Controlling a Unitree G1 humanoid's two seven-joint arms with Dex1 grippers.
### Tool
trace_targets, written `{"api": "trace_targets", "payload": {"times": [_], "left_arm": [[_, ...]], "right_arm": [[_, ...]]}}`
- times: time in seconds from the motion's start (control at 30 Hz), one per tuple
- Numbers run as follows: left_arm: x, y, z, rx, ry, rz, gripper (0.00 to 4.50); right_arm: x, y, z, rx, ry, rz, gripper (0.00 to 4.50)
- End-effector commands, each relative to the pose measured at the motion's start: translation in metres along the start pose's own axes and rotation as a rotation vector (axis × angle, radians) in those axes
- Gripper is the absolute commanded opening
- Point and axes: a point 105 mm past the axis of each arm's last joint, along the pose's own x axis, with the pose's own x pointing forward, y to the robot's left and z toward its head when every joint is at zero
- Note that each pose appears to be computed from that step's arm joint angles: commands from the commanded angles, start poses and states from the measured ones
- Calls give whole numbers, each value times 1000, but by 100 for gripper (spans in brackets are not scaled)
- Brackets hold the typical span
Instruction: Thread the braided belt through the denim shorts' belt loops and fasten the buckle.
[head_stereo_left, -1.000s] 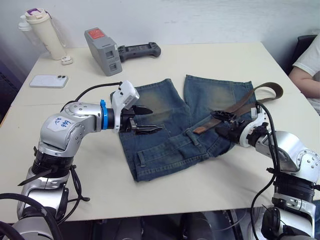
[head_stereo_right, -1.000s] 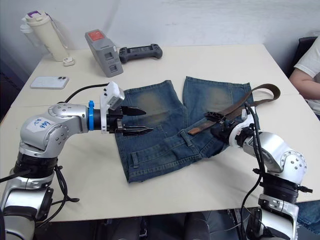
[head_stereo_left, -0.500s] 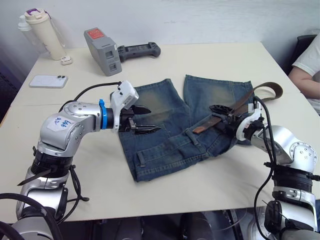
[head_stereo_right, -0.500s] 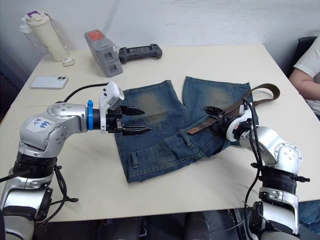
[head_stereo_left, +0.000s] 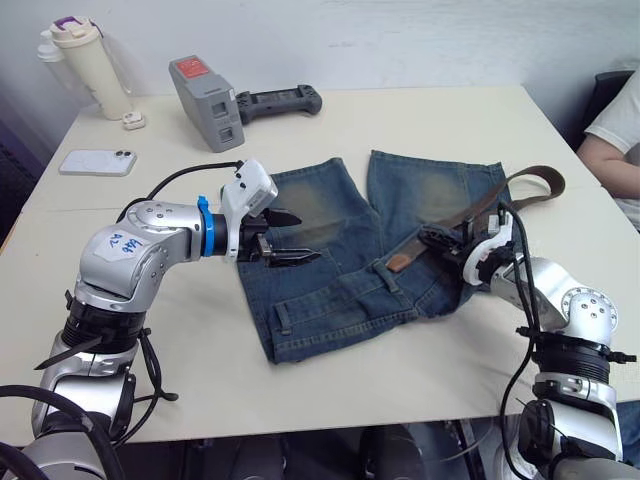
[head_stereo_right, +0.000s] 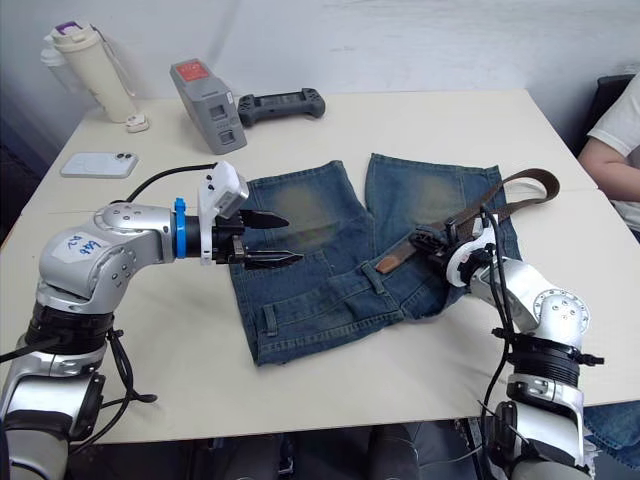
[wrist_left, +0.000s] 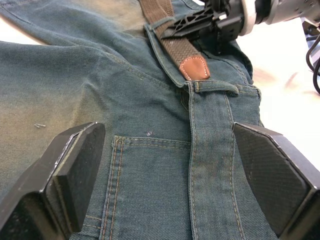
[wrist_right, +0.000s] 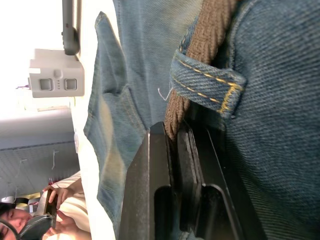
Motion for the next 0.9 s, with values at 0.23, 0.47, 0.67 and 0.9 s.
{"api": "trace_targets", "payload": {"times": [0.23, 0.47, 0.67, 0.9], "left_arm": [[2, 1, 6, 53, -12, -5, 450], [2, 3, 5, 60, -7, -4, 450], [2, 3, 4, 60, -6, -2, 450], [6, 3, 5, 62, -9, -4, 450]], "right_arm": [[-20, 56, 15, 124, -94, 269, 6], [-24, 67, 9, 119, -96, 311, 6], [-27, 46, 5, -220, -170, 151, 6], [-20, 34, -14, -480, -211, 155, 6]]}}
